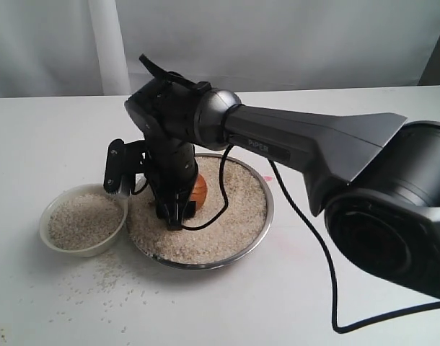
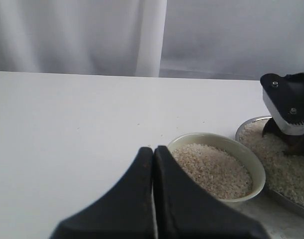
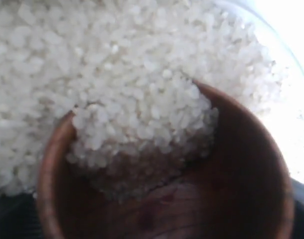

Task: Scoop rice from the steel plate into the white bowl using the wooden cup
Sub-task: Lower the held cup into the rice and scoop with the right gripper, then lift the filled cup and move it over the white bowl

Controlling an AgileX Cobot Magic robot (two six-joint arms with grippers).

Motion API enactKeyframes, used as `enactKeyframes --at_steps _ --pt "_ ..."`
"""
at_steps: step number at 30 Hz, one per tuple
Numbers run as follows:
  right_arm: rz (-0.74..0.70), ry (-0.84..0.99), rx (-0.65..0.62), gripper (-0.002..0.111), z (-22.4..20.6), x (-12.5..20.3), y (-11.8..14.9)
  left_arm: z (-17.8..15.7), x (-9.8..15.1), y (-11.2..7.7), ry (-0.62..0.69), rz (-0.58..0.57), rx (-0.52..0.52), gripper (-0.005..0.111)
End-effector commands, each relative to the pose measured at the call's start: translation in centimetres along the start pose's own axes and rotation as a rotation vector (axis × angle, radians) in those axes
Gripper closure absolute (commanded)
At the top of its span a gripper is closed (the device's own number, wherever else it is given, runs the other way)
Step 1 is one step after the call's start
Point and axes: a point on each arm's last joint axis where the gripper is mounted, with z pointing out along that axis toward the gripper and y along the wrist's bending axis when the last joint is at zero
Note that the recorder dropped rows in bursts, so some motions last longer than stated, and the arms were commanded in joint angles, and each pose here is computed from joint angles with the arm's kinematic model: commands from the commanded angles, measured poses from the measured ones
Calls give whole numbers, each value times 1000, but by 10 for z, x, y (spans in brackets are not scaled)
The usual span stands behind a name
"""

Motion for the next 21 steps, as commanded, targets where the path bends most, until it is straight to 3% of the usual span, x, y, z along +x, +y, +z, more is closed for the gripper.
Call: enactKeyframes --at_steps 1,13,21 --pt "35 -71 29 108 -22 0 -7 0 -1 0 -9 -9 6 107" --pt "52 -183 131 108 -75 13 -9 0 -1 0 -9 -7 6 107" --pt "-45 -261 220 108 -89 -16 11 0 -1 0 -9 -9 6 107"
